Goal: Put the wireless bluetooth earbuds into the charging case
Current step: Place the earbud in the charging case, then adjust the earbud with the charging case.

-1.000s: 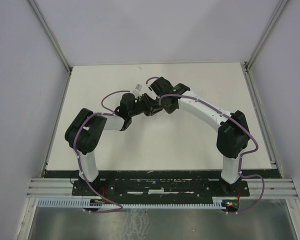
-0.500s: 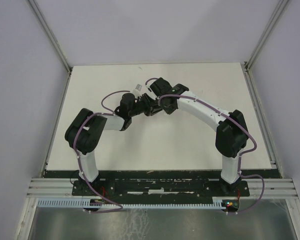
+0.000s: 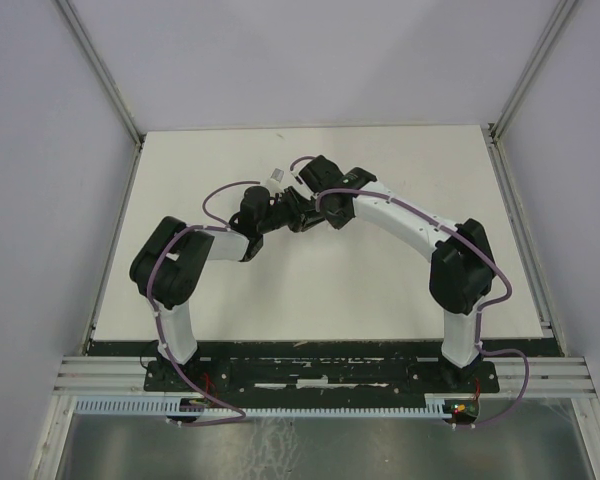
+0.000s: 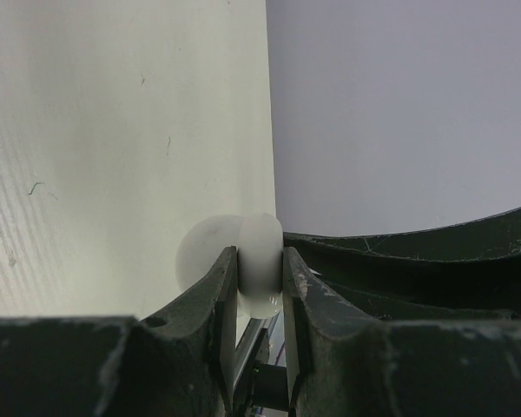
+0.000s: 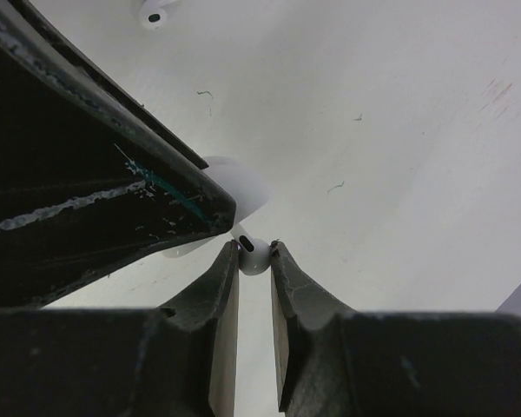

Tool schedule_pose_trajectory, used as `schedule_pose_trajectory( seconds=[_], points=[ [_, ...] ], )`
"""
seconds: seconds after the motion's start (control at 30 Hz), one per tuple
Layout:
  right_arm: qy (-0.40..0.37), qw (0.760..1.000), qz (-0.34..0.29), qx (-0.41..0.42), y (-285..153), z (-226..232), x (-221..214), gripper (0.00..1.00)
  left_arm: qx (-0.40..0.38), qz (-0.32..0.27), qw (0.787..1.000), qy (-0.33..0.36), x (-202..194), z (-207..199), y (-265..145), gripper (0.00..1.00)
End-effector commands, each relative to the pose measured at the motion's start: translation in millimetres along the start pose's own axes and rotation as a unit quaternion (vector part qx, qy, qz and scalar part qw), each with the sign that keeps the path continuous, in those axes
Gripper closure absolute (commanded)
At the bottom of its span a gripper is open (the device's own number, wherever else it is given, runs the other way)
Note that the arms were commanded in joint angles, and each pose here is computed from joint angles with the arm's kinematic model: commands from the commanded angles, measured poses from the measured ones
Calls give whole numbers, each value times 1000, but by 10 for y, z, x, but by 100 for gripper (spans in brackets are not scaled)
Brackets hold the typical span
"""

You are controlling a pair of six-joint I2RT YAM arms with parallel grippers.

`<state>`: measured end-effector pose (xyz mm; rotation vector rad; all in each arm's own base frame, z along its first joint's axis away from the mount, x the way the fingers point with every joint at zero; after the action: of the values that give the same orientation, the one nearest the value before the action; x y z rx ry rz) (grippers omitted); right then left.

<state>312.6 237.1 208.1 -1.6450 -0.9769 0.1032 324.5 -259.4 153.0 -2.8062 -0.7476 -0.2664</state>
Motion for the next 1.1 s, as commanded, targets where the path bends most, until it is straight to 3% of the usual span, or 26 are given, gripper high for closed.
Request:
schedule_pose_trajectory(
  seconds=[0.0, 0.23, 0.57, 0.83, 1.07],
  points=[
    [3, 1000, -5, 8, -5, 49, 82, 88, -55, -7, 998, 43, 69, -265, 14, 97],
    [2, 1000, -5, 9, -3, 71, 103, 85, -54, -8, 998, 43, 70, -263, 16, 97],
    [3, 1000, -9, 11, -39, 65, 110, 54, -52, -8, 998, 40, 67, -237, 27, 97],
    [19, 1000, -24, 8, -160, 19, 91, 42, -52, -9, 998, 38, 71, -225, 25, 97],
    [57, 997, -22, -45, -226, -76, -34, 27, -59, -11, 998, 32, 67, -227, 10, 97]
  ],
)
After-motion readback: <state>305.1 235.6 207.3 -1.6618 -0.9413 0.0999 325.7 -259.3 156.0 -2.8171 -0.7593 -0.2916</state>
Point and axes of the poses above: each gripper's point midway between its finger pads, its own y axis out along the fingers, its own z axis along the line the jaws close on, x = y × z, the point moved 9 cm from there along -y, back along the fingers, and after that the axes turned 1 degree about y, right-handed, at the moved point
